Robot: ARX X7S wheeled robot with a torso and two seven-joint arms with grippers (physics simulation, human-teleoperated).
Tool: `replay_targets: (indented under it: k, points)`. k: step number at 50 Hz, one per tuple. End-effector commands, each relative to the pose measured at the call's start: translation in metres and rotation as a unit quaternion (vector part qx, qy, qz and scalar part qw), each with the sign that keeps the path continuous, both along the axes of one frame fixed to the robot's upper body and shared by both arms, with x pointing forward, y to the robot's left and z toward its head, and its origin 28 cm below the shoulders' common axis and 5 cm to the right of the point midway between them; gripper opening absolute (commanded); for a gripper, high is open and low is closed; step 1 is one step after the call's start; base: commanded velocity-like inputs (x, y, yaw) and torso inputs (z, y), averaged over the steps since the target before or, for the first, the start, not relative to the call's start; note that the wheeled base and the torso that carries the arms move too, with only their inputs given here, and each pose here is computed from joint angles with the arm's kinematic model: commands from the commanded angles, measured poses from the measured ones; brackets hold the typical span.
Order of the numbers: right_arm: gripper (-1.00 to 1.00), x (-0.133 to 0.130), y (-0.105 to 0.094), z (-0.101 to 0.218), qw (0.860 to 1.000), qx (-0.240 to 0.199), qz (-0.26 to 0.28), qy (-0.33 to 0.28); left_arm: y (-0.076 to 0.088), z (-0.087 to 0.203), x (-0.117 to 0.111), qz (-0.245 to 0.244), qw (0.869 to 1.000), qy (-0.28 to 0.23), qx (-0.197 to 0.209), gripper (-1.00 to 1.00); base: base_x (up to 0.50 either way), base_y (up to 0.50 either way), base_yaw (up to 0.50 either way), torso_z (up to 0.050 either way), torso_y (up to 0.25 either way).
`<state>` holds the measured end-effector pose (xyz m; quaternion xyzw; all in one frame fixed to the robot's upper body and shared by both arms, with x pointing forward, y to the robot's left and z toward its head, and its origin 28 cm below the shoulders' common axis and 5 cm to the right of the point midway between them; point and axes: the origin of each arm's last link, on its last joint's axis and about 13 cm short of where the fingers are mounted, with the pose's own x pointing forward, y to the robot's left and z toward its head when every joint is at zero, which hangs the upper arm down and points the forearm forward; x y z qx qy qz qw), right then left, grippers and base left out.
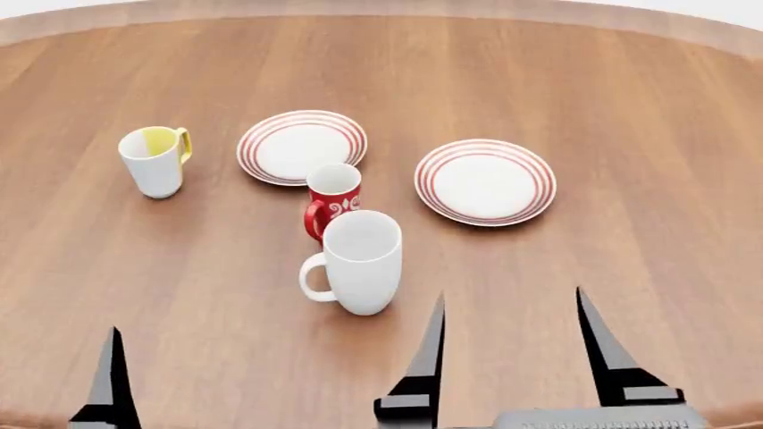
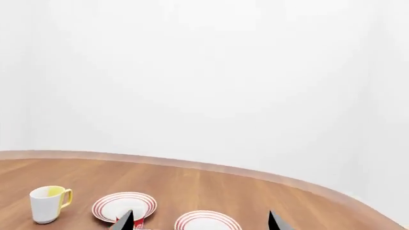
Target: Put the white mug on the left plate.
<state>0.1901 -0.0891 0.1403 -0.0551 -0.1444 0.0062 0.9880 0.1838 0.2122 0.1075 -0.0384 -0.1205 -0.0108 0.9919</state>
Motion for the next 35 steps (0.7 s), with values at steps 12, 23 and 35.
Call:
replay_targets:
  k: [12, 23, 35]
  points:
    - [1.00, -0.0115, 0.0020, 0.0247, 0.999, -0.019, -0.012, -0.025, -0.0002, 0.0251, -0.0136, -0.006, 0.999, -0.037, -0.005, 1.00, 0.00, 0.00, 0.00, 0.000, 0.000]
    - [1.00, -0.0131, 0.0017, 0.0252, 0.999, -0.013, -0.005, -0.037, -0.0011, 0.0251, -0.0150, -0.010, 0.999, -0.036, -0.002, 1.00, 0.19, 0.00, 0.00, 0.000, 0.000]
    - [1.00, -0.0134, 0.0016, 0.0259, 0.999, -0.009, -0.003, -0.036, -0.0019, 0.0248, -0.0156, -0.015, 0.999, -0.035, -0.001, 1.00, 0.50, 0.00, 0.00, 0.000, 0.000]
